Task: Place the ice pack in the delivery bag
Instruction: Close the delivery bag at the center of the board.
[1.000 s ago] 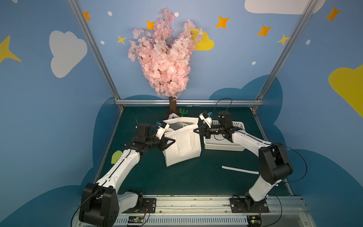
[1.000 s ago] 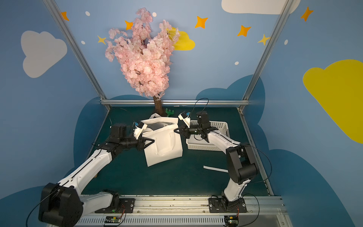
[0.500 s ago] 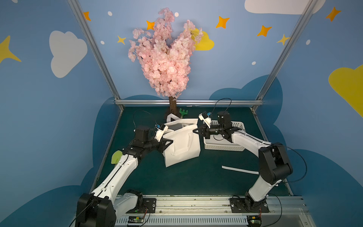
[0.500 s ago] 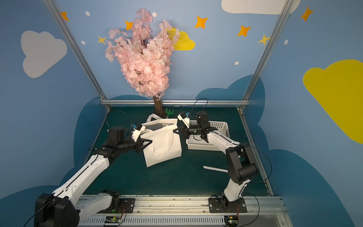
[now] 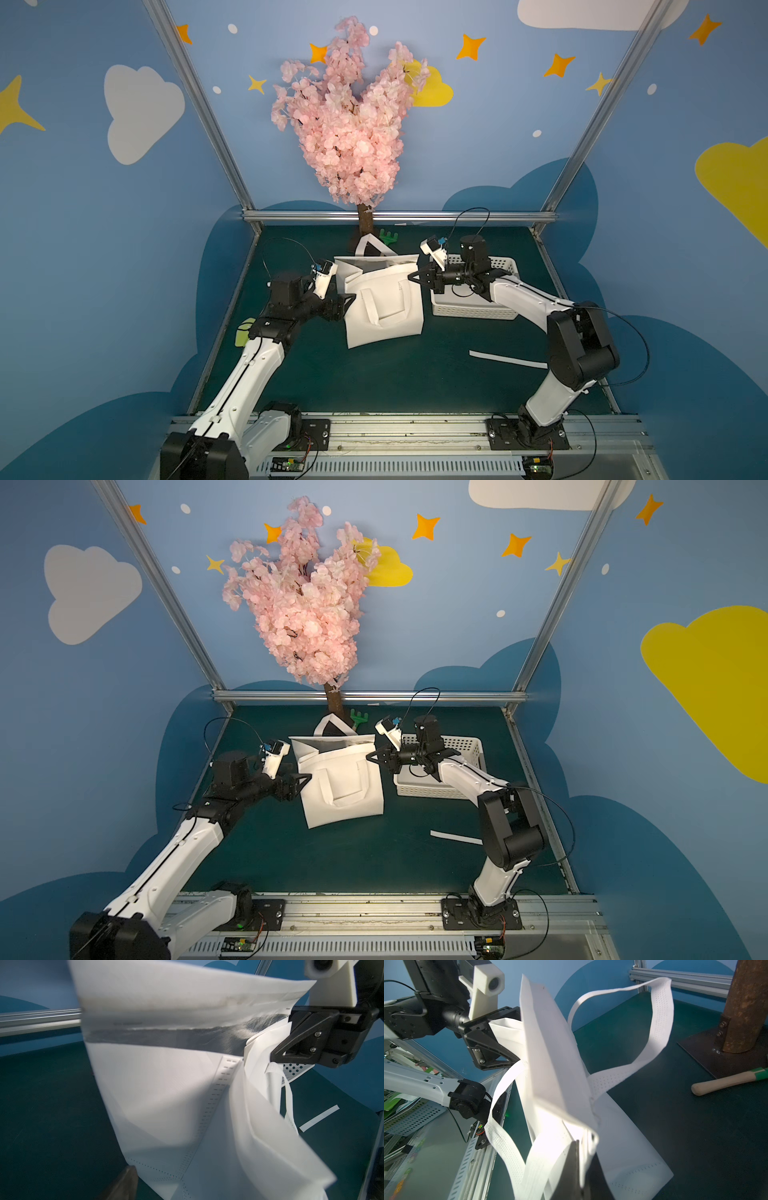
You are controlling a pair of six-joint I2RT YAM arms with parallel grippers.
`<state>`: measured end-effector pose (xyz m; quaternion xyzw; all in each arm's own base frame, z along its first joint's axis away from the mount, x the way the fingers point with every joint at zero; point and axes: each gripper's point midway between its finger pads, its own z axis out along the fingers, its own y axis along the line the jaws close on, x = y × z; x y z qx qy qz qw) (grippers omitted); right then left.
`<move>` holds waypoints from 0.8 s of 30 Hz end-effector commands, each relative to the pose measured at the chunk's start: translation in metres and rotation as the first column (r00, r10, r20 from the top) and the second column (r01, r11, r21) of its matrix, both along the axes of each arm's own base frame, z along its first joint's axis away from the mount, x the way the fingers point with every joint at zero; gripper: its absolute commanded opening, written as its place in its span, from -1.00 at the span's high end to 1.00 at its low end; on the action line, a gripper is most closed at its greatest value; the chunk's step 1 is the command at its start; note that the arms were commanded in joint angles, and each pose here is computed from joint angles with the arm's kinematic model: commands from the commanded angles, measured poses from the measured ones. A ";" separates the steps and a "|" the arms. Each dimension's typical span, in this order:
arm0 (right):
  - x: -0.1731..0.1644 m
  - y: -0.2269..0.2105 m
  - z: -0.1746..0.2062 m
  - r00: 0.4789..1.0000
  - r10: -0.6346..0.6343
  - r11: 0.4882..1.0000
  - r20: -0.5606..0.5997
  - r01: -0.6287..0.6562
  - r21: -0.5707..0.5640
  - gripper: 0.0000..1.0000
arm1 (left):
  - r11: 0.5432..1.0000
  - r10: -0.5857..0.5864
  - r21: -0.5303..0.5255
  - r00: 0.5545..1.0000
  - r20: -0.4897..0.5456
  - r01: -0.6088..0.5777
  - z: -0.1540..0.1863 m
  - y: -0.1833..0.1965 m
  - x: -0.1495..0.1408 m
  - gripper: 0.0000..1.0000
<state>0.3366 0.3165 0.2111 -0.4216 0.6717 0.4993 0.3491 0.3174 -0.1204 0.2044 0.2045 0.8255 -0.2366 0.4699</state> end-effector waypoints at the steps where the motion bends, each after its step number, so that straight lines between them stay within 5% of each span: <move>1: -0.005 -0.001 0.014 1.000 0.018 1.000 0.022 -0.018 0.022 1.00 | 0.998 -0.058 -0.009 0.997 0.053 0.059 0.015 -0.003 0.012 -0.63; 24: -0.018 0.002 0.012 0.997 0.069 0.997 0.028 -0.070 0.016 1.00 | 0.983 -0.172 -0.036 0.972 0.162 0.180 0.026 -0.004 0.061 -0.66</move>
